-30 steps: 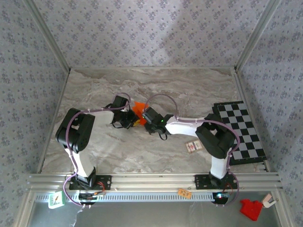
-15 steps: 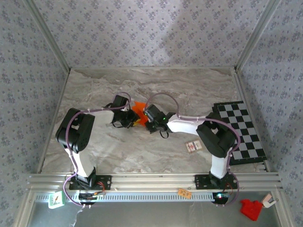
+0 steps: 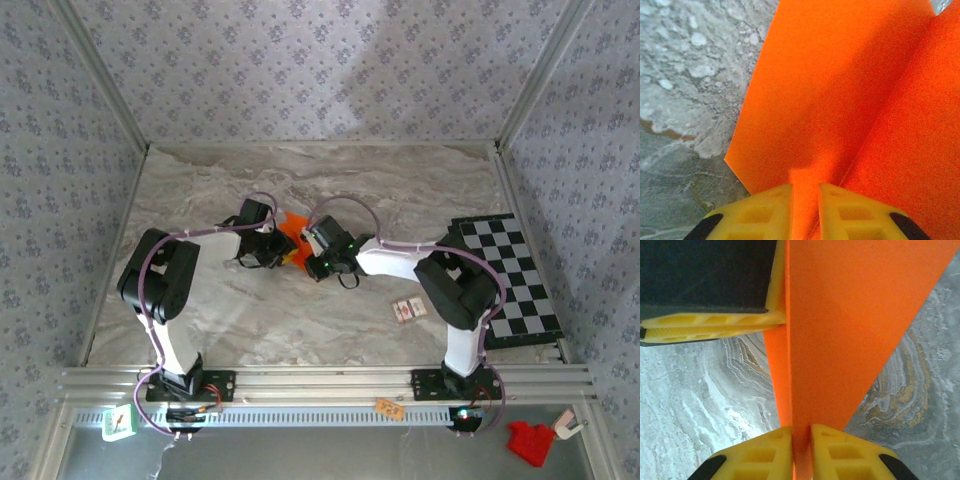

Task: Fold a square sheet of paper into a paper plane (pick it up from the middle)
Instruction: Fourth fold the wing at the center of the table.

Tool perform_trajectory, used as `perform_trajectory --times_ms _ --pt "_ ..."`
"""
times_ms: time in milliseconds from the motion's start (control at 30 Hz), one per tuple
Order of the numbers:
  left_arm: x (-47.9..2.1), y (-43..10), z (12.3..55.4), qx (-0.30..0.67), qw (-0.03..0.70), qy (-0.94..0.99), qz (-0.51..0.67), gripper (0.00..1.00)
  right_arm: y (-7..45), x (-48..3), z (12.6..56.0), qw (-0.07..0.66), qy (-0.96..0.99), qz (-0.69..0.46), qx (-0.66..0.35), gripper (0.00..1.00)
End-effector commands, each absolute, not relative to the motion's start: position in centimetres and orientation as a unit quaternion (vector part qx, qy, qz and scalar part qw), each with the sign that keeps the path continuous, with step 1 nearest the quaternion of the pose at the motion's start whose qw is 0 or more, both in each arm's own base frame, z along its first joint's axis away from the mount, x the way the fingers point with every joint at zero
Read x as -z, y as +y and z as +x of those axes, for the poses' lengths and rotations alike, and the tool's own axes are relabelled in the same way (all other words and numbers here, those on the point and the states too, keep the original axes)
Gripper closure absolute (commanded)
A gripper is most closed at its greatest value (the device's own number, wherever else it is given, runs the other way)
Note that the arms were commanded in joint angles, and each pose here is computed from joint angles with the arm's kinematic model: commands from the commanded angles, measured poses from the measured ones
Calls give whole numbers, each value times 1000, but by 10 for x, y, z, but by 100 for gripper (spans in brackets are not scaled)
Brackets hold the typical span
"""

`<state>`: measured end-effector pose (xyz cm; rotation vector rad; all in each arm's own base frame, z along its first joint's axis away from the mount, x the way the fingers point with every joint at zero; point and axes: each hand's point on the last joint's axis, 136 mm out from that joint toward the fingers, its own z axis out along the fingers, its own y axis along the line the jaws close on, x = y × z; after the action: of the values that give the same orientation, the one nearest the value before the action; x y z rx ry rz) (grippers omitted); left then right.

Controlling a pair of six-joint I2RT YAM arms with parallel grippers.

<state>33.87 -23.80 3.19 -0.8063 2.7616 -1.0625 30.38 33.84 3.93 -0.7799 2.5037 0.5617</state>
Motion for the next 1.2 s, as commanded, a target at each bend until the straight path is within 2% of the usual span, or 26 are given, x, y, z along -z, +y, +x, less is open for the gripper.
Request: perform_trajectory --times_ms 0,467,833,1167 --pt "-36 -237 340 342 41 905 -249 80 340 -30 296 202 904 -295 -233 83" --pt "-43 -236 351 355 46 907 -222 81 327 -33 301 186 892 -344 -227 83" --pt "-20 -233 342 329 17 914 -237 85 319 -36 309 202 891 -349 -206 82" --pt "-5 -228 330 291 -1 923 -253 86 310 -63 318 300 899 -290 -133 57"
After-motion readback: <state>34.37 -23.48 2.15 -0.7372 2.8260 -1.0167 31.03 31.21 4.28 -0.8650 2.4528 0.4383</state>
